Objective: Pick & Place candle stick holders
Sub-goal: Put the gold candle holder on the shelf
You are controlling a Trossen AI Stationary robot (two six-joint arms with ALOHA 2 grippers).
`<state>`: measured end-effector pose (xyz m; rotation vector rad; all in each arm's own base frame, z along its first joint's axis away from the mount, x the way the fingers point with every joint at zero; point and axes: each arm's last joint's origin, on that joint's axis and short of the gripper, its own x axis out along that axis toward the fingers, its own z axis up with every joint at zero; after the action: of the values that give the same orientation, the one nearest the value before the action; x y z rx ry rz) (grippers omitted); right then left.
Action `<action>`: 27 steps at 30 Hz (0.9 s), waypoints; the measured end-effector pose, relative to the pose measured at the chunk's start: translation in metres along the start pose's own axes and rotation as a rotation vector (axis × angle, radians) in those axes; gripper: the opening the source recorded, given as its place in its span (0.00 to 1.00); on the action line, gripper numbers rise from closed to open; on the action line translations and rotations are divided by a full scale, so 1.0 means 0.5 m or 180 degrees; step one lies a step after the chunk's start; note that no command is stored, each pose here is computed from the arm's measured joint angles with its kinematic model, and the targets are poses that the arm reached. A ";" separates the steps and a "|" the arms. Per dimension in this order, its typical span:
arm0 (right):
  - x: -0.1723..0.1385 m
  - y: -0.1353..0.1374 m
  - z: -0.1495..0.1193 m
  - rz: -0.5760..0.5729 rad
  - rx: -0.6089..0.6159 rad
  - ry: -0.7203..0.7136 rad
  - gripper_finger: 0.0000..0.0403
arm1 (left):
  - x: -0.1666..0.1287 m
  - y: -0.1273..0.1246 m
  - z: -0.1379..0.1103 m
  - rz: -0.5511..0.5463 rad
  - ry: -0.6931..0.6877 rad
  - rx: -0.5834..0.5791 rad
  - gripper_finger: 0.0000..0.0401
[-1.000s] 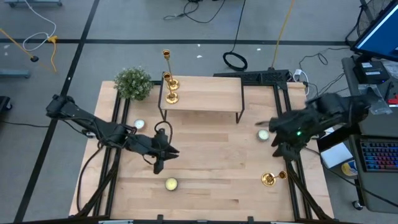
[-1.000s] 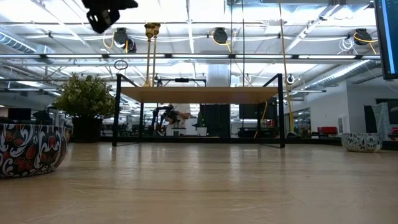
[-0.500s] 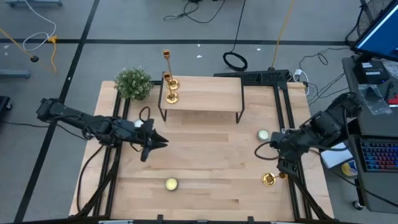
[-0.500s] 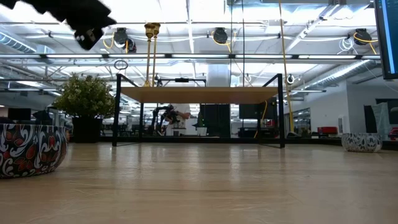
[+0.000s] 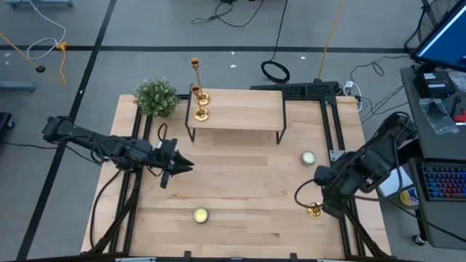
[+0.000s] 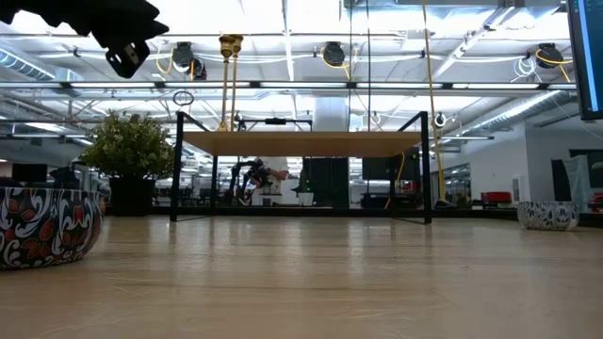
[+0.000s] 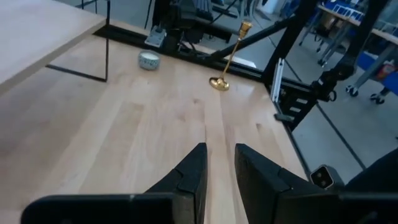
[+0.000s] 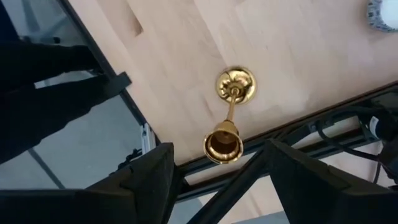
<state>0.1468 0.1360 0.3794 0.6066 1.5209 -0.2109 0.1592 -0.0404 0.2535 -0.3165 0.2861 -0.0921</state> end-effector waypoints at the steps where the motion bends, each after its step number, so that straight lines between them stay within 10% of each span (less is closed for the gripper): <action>1: 0.002 0.002 -0.001 -0.0017 0.0011 0.0010 0.61 | 0.000 0.000 0.001 -0.0004 -0.0011 -0.0006 0.20; 27: 0.079 -0.004 -0.048 -0.0518 0.0243 0.0150 0.61 | 0.000 -0.005 0.007 -0.0173 -0.0074 -0.0095 0.20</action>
<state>0.1274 0.1556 0.3423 0.5513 1.6148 -0.3832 0.1600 -0.0418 0.2575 -0.3549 0.2560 -0.1377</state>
